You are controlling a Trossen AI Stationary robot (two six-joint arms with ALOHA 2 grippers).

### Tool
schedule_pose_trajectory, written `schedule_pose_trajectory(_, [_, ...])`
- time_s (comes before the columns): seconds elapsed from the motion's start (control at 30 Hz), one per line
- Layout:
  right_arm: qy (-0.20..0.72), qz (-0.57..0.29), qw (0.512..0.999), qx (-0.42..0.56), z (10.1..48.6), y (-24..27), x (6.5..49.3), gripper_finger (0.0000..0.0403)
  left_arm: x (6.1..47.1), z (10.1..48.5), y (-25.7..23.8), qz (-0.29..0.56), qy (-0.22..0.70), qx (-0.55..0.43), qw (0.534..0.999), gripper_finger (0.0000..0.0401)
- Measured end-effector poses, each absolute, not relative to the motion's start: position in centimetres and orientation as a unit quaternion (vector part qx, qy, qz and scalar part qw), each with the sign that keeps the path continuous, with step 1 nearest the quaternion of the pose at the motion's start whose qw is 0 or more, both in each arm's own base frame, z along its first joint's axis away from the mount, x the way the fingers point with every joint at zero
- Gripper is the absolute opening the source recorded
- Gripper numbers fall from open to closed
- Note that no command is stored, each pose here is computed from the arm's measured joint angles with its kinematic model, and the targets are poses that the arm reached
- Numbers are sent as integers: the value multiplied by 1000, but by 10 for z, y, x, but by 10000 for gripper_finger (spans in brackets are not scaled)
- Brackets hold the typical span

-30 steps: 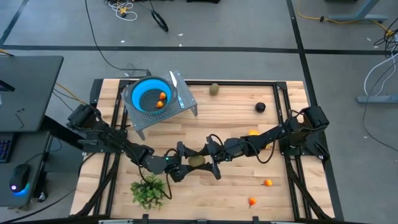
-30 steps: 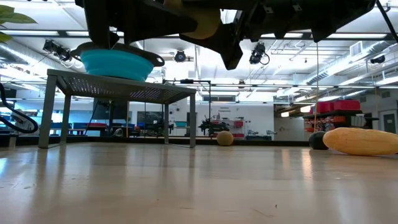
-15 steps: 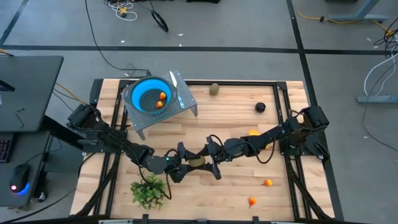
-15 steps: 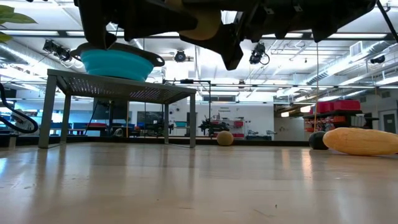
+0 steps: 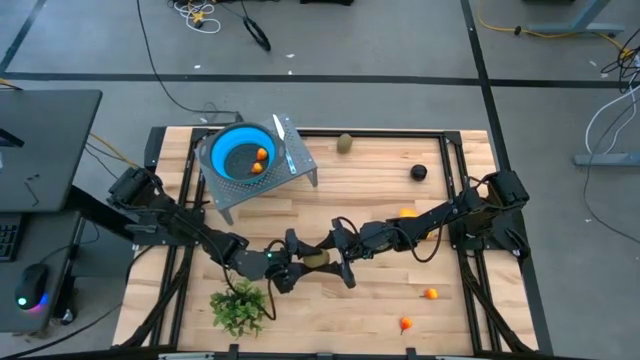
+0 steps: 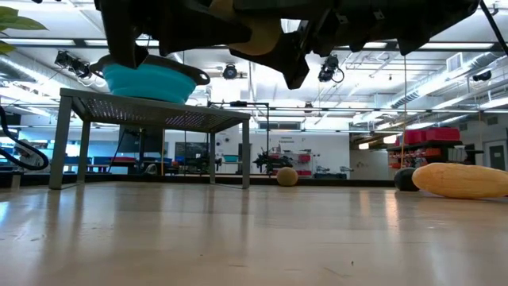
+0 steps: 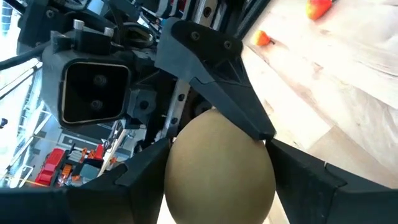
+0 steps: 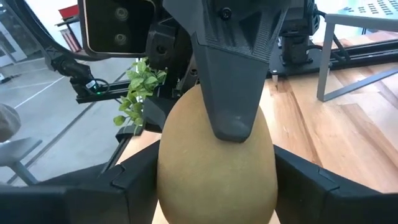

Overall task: Pick & Place Fruit
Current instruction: Put the bottom brown kiwi into the blue strainer bowl on the shelf

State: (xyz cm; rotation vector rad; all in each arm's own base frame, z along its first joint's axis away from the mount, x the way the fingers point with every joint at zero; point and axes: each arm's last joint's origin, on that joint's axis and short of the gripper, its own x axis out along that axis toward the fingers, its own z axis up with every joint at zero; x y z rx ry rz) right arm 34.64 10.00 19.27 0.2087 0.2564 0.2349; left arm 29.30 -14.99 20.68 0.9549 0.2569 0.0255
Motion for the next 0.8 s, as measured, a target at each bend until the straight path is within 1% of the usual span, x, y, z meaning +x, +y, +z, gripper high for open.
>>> schedule_pose_trajectory(0.2, [125,120,980,97,193,100,347,282,289,202,-153,5,143,463,875,260])
schedule_pose_trajectory(0.4, [133,119,980,93,195,99,345,302,282,204,-163,31,142,467,873,255])
schedule_pose_trajectory(0.53, [164,113,977,79,204,95,336,305,279,209,-167,79,124,392,908,258])
schedule_pose_trajectory(0.67, [191,102,974,70,218,90,324,305,279,208,-170,44,114,324,938,260])
schedule_pose_trajectory(0.8, [242,74,966,54,221,86,310,305,280,210,-165,44,118,311,942,254])
